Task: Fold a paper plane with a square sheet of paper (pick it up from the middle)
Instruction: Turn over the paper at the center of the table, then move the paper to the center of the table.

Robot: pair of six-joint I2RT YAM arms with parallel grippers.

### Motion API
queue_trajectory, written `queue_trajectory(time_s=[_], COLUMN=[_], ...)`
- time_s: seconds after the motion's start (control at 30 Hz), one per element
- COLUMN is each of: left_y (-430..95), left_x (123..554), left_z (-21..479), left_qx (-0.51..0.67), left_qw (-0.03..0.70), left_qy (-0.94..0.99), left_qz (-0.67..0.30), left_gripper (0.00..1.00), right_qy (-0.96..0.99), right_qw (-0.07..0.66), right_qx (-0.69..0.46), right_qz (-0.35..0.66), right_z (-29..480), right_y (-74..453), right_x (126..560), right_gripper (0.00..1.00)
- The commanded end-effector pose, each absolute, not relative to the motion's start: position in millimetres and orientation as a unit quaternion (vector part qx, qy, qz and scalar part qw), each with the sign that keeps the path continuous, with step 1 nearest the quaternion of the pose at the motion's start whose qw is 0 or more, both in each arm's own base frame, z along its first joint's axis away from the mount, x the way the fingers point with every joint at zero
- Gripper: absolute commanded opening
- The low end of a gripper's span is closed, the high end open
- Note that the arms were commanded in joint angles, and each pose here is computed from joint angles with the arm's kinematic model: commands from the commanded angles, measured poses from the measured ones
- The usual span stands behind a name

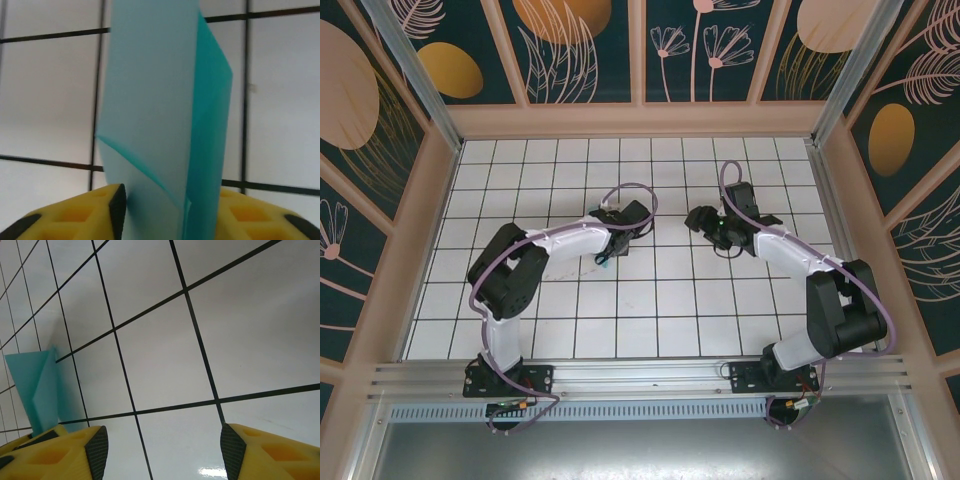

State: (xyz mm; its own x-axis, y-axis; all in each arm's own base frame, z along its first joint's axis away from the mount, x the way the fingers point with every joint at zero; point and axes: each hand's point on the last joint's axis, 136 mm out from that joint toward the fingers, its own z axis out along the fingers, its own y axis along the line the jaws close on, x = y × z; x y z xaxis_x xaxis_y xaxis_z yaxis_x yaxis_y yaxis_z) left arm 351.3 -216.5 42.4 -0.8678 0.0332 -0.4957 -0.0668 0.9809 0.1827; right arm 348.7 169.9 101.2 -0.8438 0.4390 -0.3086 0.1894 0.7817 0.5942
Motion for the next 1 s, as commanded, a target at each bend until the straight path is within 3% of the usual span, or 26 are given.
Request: queue_trajectory(time_s=[0.0, 0.27, 0.43, 0.7, 0.97], left_y=[-251.8, -232.3, -192.0, -126.7, -113.8], left_x=[361.8, 372.0, 369.9, 356.5, 346.7], left_z=[57.8, 78.0, 87.2, 68.3, 58.5], left_qx=[-0.02, -0.101, -0.148, -0.244, -0.264], left_qw=[0.271, 0.273, 0.291, 0.295, 0.284], left_qy=[0.962, 0.942, 0.93, 0.914, 0.91], left_qz=[-0.02, -0.167, -0.168, -0.135, -0.147], left_gripper=[0.62, 0.82, 0.98, 0.99, 0.98], right_qy=[0.918, 0.919, 0.915, 0.914, 0.939], right_qw=[0.231, 0.247, 0.22, 0.17, 0.138], right_qx=[0.167, 0.078, 0.005, -0.063, -0.063], right_qz=[0.275, 0.297, 0.338, 0.363, 0.31], right_z=[99.9, 103.8, 102.6, 84.6, 40.7], right_y=[168.7, 238.0, 321.8, 411.7, 420.5], right_x=[344.8, 338.2, 320.9, 308.3, 316.8], right_gripper=[0.63, 0.55, 0.39, 0.24, 0.2])
